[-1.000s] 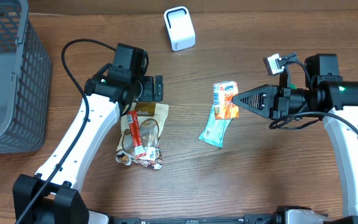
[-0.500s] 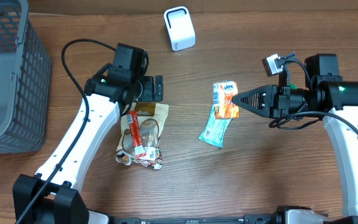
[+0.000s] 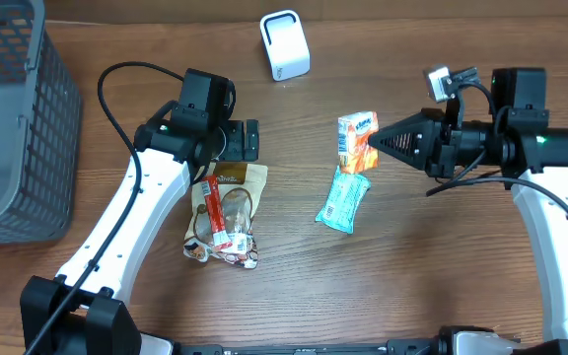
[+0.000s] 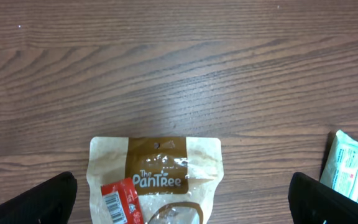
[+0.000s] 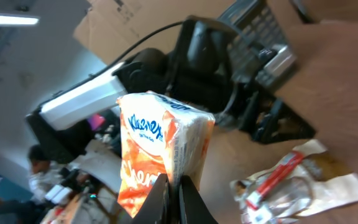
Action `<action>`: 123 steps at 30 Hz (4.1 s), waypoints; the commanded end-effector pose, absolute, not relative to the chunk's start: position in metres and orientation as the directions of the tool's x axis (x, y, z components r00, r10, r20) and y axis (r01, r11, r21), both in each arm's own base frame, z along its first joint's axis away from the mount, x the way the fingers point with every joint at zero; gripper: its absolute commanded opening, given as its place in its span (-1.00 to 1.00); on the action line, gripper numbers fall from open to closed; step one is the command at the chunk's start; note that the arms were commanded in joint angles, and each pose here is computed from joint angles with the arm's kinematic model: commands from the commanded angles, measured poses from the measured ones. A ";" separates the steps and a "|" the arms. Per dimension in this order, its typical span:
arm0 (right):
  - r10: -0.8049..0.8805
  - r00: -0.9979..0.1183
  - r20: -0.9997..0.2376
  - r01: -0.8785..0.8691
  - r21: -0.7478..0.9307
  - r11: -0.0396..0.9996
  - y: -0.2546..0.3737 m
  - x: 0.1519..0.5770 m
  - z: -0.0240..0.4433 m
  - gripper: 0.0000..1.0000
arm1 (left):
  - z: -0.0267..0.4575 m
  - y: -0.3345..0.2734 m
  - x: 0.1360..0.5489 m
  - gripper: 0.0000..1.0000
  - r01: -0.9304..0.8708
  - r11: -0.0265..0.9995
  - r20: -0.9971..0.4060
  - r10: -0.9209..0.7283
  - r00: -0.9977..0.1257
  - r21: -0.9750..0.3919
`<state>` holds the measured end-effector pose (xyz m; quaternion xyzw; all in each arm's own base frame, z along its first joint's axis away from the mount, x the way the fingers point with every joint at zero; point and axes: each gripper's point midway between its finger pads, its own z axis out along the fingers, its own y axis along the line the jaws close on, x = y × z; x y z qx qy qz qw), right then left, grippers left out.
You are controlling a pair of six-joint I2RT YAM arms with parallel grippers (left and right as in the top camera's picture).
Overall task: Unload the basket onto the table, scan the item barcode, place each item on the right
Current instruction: 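Carry the Kleenex pack with the right gripper to the scanner, then hold the Kleenex pack in front of the scanner window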
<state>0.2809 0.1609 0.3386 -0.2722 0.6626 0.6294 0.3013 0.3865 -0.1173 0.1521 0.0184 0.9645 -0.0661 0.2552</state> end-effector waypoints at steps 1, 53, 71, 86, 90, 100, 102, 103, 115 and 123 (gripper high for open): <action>-0.001 -0.674 -0.739 -0.727 0.662 0.182 0.158 0.304 0.326 -0.92 | 0.160 -0.119 0.388 1.00 0.067 0.989 -0.508 -0.011 -0.861 -0.134; -0.440 -0.562 -0.700 -0.408 -0.228 0.884 0.209 0.538 0.242 -0.93 | 0.160 -0.119 0.388 1.00 0.066 0.989 -0.508 -0.011 -0.861 -0.134; -0.470 -0.463 -0.751 -0.304 -0.363 0.881 0.223 0.619 0.166 -0.93 | 0.160 -0.119 0.388 1.00 0.067 0.989 -0.508 -0.011 -0.861 -0.134; -0.425 -0.366 -0.828 -0.230 -0.362 0.903 0.228 0.641 0.179 -0.93 | 0.160 -0.119 0.388 1.00 0.066 0.989 -0.508 -0.011 -0.861 -0.134; -0.434 -0.384 -0.815 -0.239 -0.367 0.899 0.230 0.642 0.161 -0.93 | 0.160 -0.119 0.388 1.00 0.067 0.989 -0.508 -0.011 -0.861 -0.134; -0.530 -0.378 -0.759 -0.291 -0.446 0.846 0.253 0.635 0.134 -0.93 | 0.160 -0.119 0.388 1.00 0.067 0.989 -0.508 -0.011 -0.861 -0.134; -0.574 -0.359 -0.736 -0.304 -0.489 0.817 0.257 0.633 0.135 -0.93 | 0.160 -0.119 0.388 1.00 0.067 0.989 -0.508 -0.011 -0.861 -0.134; -0.584 -0.358 -0.729 -0.303 -0.501 0.811 0.256 0.633 0.135 -0.92 | 0.160 -0.119 0.388 1.00 0.067 0.989 -0.508 -0.011 -0.861 -0.134; -0.597 -0.361 -0.716 -0.317 -0.508 0.801 0.256 0.632 0.132 -0.93 | 0.160 -0.119 0.388 1.00 0.067 0.989 -0.508 -0.011 -0.861 -0.134; -0.606 -0.378 -0.700 -0.329 -0.510 0.795 0.254 0.629 0.127 -0.93 | 0.160 -0.119 0.388 1.00 0.067 0.989 -0.508 -0.011 -0.861 -0.134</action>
